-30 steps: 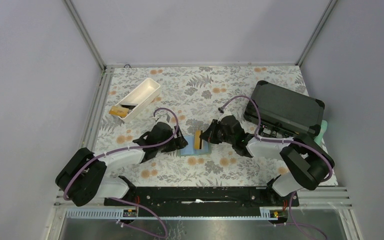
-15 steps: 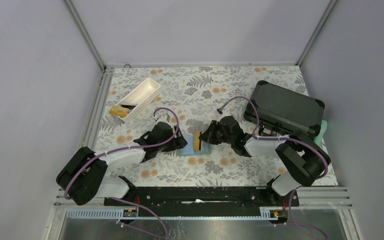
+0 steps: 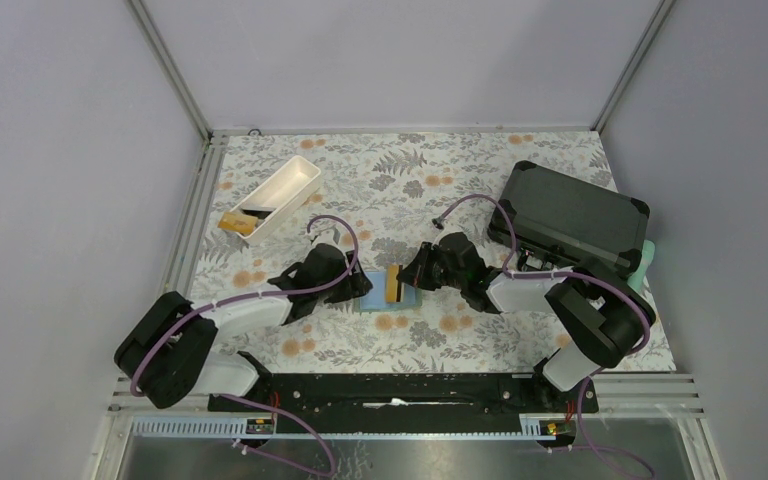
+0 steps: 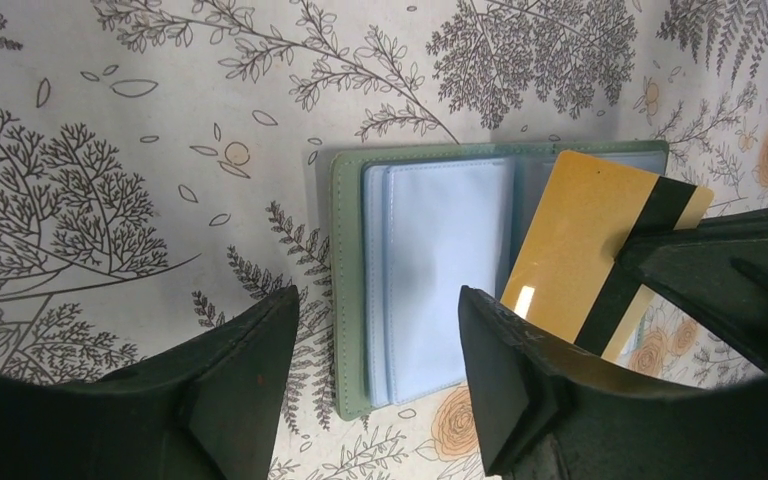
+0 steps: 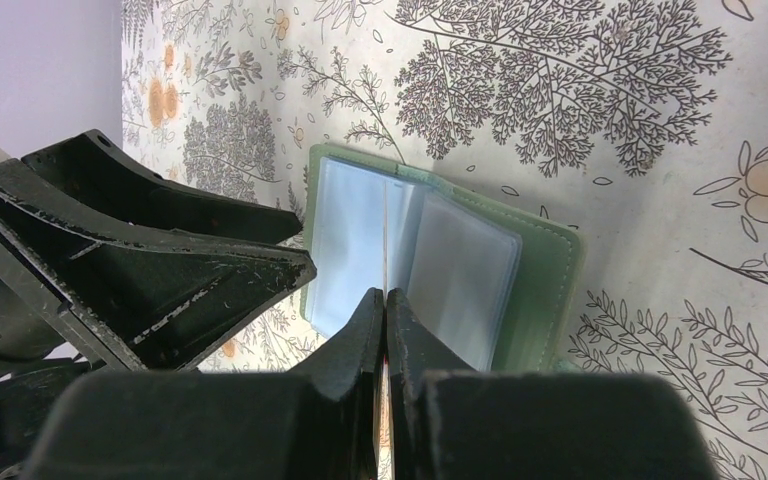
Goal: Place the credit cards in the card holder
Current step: Insert the credit card into the card holder.
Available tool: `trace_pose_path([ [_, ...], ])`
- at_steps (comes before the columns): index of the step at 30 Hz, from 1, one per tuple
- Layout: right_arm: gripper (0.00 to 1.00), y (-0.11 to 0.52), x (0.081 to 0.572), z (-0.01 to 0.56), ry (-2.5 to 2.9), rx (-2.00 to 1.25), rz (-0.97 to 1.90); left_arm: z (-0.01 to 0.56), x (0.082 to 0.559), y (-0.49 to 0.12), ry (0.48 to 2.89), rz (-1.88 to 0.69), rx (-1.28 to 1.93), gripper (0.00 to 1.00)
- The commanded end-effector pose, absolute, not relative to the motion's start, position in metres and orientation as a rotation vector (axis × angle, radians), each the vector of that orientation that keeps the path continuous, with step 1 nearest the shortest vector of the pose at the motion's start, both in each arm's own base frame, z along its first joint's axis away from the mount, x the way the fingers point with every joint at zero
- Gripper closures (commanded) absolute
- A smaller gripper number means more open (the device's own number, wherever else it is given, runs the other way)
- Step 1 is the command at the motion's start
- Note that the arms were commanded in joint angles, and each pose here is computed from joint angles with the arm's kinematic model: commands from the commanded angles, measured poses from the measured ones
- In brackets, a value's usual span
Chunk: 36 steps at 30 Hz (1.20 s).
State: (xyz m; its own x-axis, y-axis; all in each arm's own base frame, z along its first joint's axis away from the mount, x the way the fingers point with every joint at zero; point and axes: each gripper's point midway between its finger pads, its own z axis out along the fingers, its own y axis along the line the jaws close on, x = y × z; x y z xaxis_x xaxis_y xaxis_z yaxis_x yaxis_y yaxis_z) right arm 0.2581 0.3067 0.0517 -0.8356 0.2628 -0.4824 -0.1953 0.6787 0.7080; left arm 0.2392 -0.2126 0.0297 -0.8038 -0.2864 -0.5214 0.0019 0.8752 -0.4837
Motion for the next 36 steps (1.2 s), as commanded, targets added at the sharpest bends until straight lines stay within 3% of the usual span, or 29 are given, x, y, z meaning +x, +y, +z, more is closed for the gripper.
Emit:
trace_pose_path([
  [1,1.00,0.302,0.265,0.055,2.300,0.044,1.032,0.013,0.239,-0.200,2.479,-0.524,-0.205,0.39],
  [22,1.00,0.308,0.259,0.037,2.325,0.130,1.112,-0.001,0.231,-0.200,2.524,-0.526,-0.209,0.54],
  [36,1.00,0.314,0.266,0.040,2.295,0.168,1.125,-0.004,0.227,-0.202,2.527,-0.556,-0.223,0.58],
])
